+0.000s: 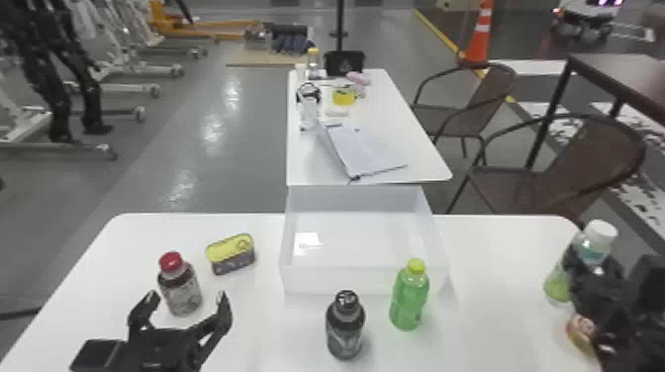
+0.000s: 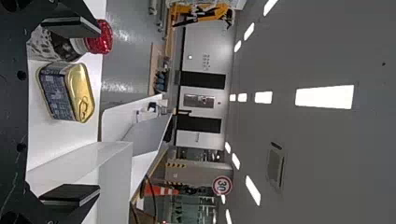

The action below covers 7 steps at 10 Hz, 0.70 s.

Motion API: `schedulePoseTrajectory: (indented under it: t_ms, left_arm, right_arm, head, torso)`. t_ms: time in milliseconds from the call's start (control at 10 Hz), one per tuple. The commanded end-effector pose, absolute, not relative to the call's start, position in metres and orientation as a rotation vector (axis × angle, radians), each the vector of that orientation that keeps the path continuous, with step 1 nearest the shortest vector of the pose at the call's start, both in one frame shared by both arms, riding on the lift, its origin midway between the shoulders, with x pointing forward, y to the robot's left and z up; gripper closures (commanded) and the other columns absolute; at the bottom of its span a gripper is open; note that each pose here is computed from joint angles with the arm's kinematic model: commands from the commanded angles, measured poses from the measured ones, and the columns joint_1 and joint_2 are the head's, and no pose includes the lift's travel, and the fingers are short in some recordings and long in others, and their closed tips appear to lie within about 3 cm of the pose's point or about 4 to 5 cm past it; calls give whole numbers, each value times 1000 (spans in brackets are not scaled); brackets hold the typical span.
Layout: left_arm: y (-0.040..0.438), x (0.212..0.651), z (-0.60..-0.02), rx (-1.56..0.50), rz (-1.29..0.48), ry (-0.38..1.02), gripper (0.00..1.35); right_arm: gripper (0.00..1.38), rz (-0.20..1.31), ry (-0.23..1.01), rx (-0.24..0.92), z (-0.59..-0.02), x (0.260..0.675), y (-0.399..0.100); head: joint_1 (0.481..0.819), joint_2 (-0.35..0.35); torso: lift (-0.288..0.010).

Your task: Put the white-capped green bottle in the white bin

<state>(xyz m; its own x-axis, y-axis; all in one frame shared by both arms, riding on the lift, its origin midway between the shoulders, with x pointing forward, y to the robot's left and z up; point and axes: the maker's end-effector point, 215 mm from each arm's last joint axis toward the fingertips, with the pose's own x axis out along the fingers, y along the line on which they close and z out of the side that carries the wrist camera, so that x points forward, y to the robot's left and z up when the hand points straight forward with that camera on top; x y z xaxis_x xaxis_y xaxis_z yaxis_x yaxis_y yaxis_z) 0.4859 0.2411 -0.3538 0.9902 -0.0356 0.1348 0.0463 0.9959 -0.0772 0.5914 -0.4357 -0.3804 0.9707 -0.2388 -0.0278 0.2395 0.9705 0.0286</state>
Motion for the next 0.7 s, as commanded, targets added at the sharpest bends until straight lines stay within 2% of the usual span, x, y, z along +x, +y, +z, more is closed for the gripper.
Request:
schedulePoseTrajectory:
  t_ms: [0, 300, 600]
  left_arm:
    - [239, 488, -352, -86, -42, -139, 125]
    - [228, 493, -351, -99, -60, -141, 125]
    - [225, 494, -353, -105, -65, -135, 125]
  right_arm:
    - [1032, -216, 4, 56, -358, 592, -424]
    - [1032, -119, -19, 96, -305, 606, -381]
    - [1032, 69, -46, 157, -259, 627, -314]
  head:
    - [549, 0]
    - [549, 0]
    - [549, 0]
  torso:
    - [-100]
    - [-100]
    - [-100]
